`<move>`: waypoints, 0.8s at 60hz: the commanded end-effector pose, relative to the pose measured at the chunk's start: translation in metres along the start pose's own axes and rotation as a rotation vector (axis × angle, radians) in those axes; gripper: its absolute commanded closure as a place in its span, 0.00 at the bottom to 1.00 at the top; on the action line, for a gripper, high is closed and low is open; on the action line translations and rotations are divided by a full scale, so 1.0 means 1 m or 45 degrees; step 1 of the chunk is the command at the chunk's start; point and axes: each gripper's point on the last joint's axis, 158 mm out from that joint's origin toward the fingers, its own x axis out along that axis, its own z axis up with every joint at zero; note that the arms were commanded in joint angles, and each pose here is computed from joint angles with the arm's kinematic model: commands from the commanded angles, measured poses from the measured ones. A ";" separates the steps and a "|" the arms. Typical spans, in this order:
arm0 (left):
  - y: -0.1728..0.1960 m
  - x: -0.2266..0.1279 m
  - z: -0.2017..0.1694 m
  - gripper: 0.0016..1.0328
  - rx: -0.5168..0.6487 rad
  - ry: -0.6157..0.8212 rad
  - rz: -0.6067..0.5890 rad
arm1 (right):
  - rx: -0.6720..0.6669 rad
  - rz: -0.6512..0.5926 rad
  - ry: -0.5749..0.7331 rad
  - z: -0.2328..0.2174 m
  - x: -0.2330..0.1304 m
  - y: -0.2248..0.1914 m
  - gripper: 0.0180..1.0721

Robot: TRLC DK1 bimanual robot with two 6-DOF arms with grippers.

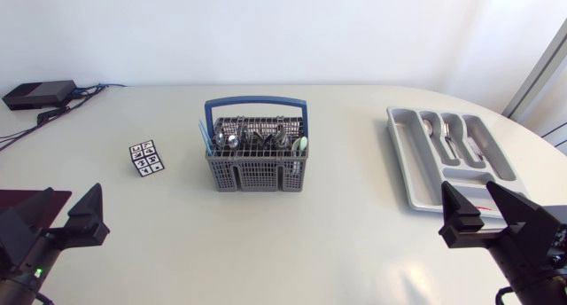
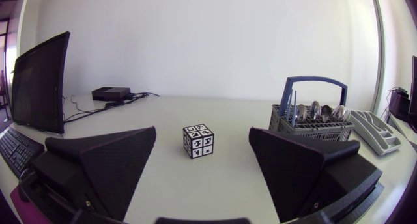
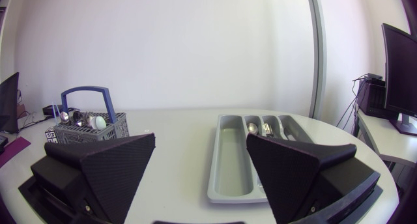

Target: Transfer all utensils from the basket to the drawer tray.

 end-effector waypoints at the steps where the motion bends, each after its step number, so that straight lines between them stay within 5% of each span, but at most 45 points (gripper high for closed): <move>1: 0.002 0.000 -0.015 0.04 0.040 0.058 0.017 | -0.013 0.011 0.046 -0.013 0.001 0.002 0.04; 23: 0.020 -0.009 0.036 0.15 0.340 -0.092 0.143 | -0.014 0.015 -0.022 -0.001 -0.001 0.003 0.04; 37: 0.018 -0.004 0.050 0.24 0.343 -0.048 0.136 | -0.013 0.028 -0.045 0.010 -0.002 0.006 0.04; 48: -0.019 0.009 0.059 0.24 0.234 0.059 -0.047 | -0.001 0.027 0.006 0.023 0.006 0.008 0.04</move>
